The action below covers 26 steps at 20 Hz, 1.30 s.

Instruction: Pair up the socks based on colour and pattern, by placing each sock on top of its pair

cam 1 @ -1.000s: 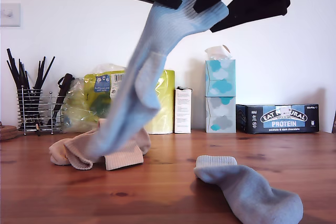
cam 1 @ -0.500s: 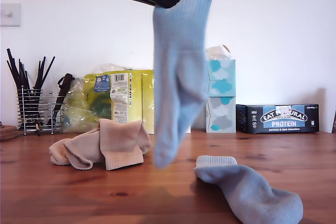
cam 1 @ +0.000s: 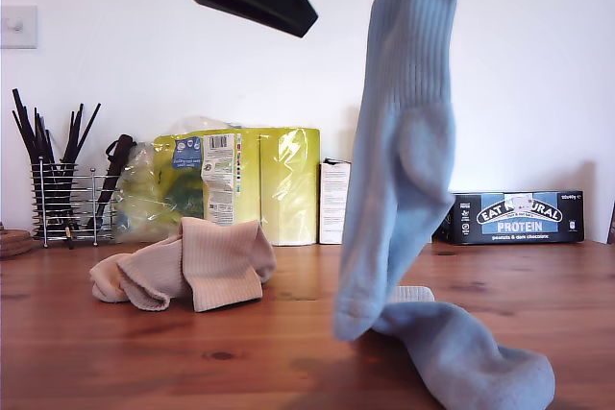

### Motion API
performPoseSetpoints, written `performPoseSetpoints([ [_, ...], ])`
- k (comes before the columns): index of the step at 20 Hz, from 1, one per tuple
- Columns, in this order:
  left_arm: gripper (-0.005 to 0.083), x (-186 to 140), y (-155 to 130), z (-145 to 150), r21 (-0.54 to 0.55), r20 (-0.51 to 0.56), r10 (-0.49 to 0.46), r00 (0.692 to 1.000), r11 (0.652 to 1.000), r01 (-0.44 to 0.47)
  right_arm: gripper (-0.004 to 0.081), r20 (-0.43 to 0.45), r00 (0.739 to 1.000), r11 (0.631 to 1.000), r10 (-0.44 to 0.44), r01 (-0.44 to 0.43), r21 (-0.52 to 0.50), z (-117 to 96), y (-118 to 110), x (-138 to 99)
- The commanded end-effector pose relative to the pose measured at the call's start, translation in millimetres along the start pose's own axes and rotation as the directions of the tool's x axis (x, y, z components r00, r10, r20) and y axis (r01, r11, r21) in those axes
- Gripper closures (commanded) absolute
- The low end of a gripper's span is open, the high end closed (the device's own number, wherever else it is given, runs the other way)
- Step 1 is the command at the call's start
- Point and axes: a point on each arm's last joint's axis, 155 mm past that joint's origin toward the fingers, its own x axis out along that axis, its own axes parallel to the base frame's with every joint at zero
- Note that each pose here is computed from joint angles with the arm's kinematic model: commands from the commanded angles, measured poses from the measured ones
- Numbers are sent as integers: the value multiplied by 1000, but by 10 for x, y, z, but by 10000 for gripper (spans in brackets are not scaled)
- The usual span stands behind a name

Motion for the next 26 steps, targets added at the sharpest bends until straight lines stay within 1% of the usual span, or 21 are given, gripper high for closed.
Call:
performPoseSetpoints([
  [1,520,-2,93,-75,-15,-20,33,999,999,-34,783,-14,1000,1000,5,-5,4,-21,33,-64],
  [5,520,-63,271,-158,-48,-34,79,996,996,-81,783,-84,996,1000,17,-16,8,-166,93,-156],
  [8,520,-93,349,-184,-60,-34,98,995,993,-100,783,-127,992,999,27,-24,27,-266,127,-193],
  [10,520,-101,383,-165,-57,-25,108,994,992,-109,783,-164,985,998,45,-38,42,-362,169,-207],
  [11,520,-105,402,-148,-54,-17,115,993,992,-116,783,-180,981,997,67,-59,48,-403,219,-214],
  [14,520,-111,437,-108,-46,-1,127,992,991,-127,783,-208,974,996,85,-75,56,-473,273,-227],
  [18,520,-113,450,-88,-43,7,132,991,990,-132,783,-202,976,996,83,-74,53,-456,272,-231],
  [20,520,-114,455,-85,-42,8,134,991,990,-133,783,-189,979,997,75,-68,45,-406,266,-259],
  [22,520,-115,458,-81,-41,10,135,991,990,-134,783,-165,986,1000,19,-16,21,-331,155,-245],
  [24,520,-115,457,-83,-41,9,135,991,990,-134,783,-170,985,999,-36,34,-13,-291,16,-170],
  [26,520,-115,459,-83,-41,9,135,991,990,-135,783,-201,979,999,-41,39,-14,-285,-66,-24],
])
